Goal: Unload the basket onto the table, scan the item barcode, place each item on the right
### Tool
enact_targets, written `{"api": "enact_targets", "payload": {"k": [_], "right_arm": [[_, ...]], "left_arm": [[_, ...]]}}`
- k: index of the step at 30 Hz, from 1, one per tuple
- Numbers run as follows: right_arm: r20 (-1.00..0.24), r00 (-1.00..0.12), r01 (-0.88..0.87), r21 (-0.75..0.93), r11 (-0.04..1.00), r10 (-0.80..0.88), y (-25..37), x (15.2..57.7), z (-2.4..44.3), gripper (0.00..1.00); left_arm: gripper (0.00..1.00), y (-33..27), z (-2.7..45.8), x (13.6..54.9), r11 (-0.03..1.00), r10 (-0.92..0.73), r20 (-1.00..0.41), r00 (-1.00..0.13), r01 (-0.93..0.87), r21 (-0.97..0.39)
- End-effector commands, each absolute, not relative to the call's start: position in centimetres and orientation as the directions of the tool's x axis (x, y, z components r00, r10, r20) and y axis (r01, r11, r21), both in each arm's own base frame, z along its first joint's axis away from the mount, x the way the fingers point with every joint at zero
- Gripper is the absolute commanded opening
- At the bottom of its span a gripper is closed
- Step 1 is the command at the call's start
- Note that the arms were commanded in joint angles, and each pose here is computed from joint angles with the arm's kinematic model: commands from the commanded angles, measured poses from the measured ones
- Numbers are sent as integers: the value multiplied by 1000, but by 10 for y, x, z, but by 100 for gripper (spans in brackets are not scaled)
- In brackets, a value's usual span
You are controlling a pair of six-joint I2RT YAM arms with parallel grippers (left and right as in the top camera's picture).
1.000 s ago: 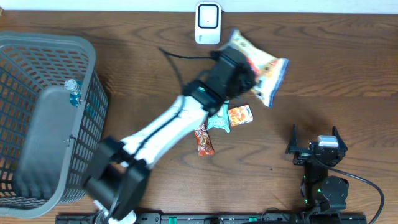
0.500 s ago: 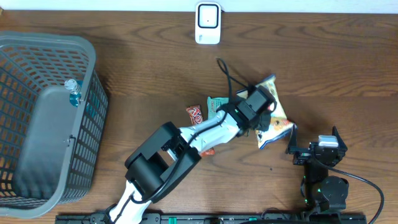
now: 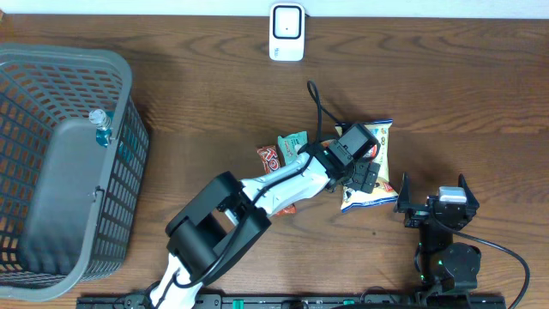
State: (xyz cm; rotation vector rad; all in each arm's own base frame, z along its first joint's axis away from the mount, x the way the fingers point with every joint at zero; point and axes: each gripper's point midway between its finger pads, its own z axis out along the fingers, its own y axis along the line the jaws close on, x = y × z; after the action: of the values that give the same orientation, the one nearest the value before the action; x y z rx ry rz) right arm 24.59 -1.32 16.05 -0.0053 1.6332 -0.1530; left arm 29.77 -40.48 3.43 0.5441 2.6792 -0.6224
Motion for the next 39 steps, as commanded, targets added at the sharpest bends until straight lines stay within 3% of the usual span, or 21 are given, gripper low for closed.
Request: {"api": "enact_targets", "payload": {"k": [1, 8, 12, 18, 20, 25, 29, 31, 33, 36, 39], "right_arm": [[-994, -67, 98, -91, 991, -85, -14, 246, 161, 99], [-994, -67, 98, -92, 991, -85, -14, 246, 161, 99], [-994, -67, 98, -92, 991, -85, -14, 246, 161, 99], [-994, -67, 97, -91, 991, -85, -14, 246, 161, 99], [-994, -67, 98, -92, 991, -85, -14, 246, 161, 99], [-994, -67, 97, -92, 991, -85, -14, 246, 161, 99], [-994, -67, 97, -92, 991, -85, -14, 246, 161, 99], [-994, -67, 98, -92, 991, -85, -14, 246, 161, 99], [-994, -67, 98, -91, 991, -85, -14, 246, 161, 99], [-994, -67, 97, -92, 991, -85, -14, 246, 161, 99], [-994, -67, 97, -92, 991, -85, -14, 246, 161, 99]], "left_arm": [[97, -406, 109, 309, 791, 238, -528, -815, 478, -382], [98, -320, 220, 358, 918, 22, -735, -677, 304, -253], [99, -275, 275, 365, 934, -45, -804, -593, 261, -245], [98, -162, 376, 370, 946, -277, -892, -357, 59, -318], [98, -100, 411, 366, 926, -378, -899, -221, -70, -372], [98, 5, 434, 348, 858, -458, -887, -57, -291, -424], [98, 79, 396, 331, 682, -590, -807, -13, -544, -490], [98, 110, 358, 319, 584, -649, -759, -50, -673, -455], [98, 120, 334, 315, 560, -676, -728, -112, -721, -409], [98, 119, 303, 322, 679, -626, -704, -336, -679, -279], [98, 112, 283, 336, 830, -464, -700, -543, -542, -130]]}}
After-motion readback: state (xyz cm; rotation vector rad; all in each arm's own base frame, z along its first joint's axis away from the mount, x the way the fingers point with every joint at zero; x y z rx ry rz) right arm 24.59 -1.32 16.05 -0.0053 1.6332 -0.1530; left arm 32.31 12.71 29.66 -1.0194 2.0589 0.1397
